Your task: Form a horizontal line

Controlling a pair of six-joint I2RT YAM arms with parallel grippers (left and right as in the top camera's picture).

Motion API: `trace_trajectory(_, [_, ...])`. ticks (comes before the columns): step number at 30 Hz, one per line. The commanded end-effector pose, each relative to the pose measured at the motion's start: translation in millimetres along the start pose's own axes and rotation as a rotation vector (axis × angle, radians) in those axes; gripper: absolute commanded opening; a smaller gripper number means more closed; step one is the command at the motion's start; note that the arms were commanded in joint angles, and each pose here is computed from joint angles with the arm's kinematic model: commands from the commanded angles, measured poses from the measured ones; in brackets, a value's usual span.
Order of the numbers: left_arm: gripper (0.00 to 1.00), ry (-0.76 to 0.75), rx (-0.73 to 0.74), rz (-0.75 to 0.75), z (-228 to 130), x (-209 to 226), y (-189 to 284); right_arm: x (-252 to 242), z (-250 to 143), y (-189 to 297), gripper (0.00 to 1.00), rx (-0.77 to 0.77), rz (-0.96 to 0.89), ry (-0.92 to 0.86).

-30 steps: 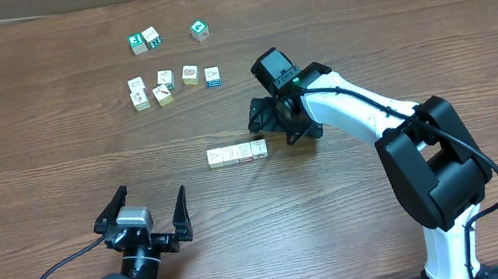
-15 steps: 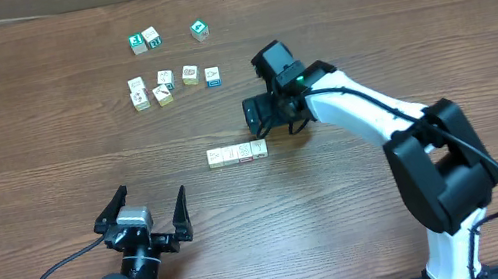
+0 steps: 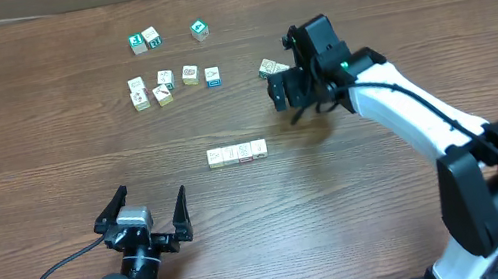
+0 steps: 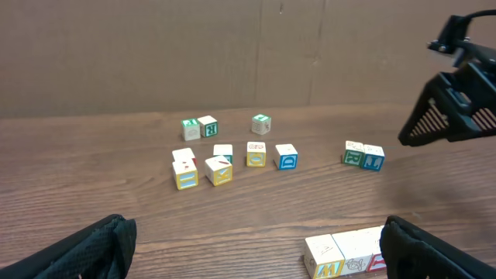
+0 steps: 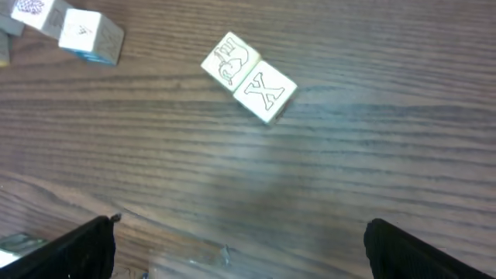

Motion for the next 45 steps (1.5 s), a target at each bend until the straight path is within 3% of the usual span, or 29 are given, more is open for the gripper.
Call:
trace_trajectory(1, [1.0, -0.023, -0.005, 0.009, 0, 1, 0, -11, -5, 18, 1.0, -0.067, 0.008, 0.004])
trace_trajectory(7, [0.99, -0.023, -0.005, 0.009, 0, 1, 0, -35, -30, 29, 1.0, -0.229, 0.113, -0.007])
trace_trajectory(15, [1.0, -0.023, -0.005, 0.008, 0, 1, 0, -75, -64, 38, 1.0, -0.261, 0.119, -0.075])
trace_trajectory(45, [1.0, -0.023, -0.005, 0.008, 0, 1, 0, -79, -125, 73, 1.0, -0.527, 0.116, 0.0])
Point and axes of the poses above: each gripper's point midway between its finger pads, its own y axis back along the fingers, its own x axis along the line the jaws close on, z = x × y, the point moved 4 cm from there along y, back along the fingers, and after that the axes turned 4 degrees about -y, right-handed, at the moved point
